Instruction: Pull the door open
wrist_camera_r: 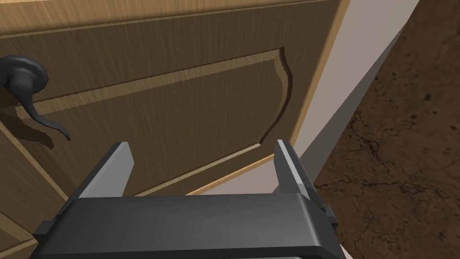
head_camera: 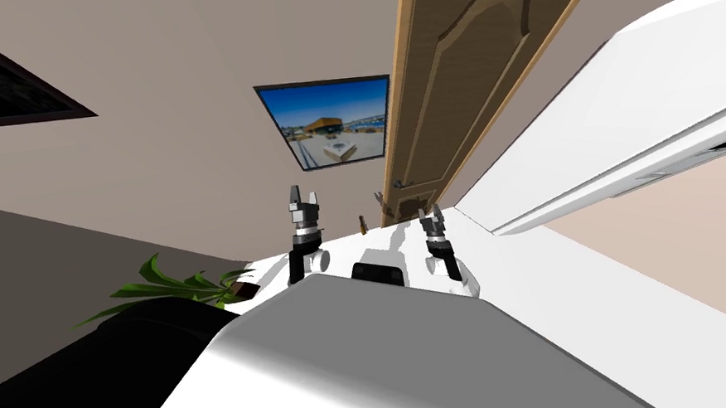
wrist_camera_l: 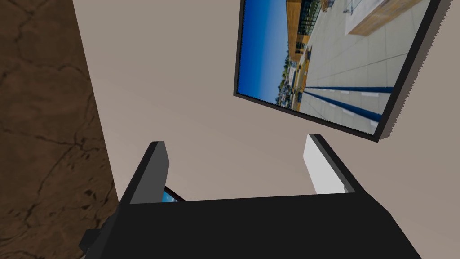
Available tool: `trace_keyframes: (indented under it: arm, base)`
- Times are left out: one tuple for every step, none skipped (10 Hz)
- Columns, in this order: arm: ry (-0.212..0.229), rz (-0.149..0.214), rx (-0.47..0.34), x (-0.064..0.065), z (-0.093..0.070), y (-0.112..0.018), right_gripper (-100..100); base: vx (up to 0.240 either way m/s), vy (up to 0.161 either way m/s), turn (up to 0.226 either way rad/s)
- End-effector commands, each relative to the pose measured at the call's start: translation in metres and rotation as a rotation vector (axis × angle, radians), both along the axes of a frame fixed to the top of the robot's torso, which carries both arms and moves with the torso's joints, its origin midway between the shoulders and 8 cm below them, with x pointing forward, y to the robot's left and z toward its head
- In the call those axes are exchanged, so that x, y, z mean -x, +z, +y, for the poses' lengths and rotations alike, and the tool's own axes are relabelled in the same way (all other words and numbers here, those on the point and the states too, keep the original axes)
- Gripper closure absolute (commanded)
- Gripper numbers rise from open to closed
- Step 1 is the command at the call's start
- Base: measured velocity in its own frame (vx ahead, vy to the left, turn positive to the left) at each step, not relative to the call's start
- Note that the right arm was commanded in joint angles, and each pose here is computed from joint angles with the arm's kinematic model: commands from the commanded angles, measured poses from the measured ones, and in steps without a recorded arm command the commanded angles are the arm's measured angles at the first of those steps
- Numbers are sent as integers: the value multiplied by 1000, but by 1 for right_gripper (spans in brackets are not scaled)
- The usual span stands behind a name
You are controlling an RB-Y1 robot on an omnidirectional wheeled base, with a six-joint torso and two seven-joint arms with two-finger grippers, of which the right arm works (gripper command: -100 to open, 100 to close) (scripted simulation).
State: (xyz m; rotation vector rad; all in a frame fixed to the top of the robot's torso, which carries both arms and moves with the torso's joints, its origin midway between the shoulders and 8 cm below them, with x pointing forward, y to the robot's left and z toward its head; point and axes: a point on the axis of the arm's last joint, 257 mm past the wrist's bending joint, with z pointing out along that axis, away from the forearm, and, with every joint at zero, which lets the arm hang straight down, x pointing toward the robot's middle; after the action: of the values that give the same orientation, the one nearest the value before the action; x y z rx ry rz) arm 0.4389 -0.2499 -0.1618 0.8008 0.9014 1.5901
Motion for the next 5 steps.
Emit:
trace_keyframes:
  arm:
    - [15,23,10,-5,1,-12,-100]
    - [13,28,10,-5,0,-15,-100]
    - [22,45,17,-8,0,-24,-100]
    - [32,55,24,-10,0,-29,-100]
    - [29,64,25,-10,-2,-34,-100]
  base:
    - [73,0,40]
    - [58,-4,16]
    - [53,2,28]
    - [89,-3,44]
    - [73,-7,15]
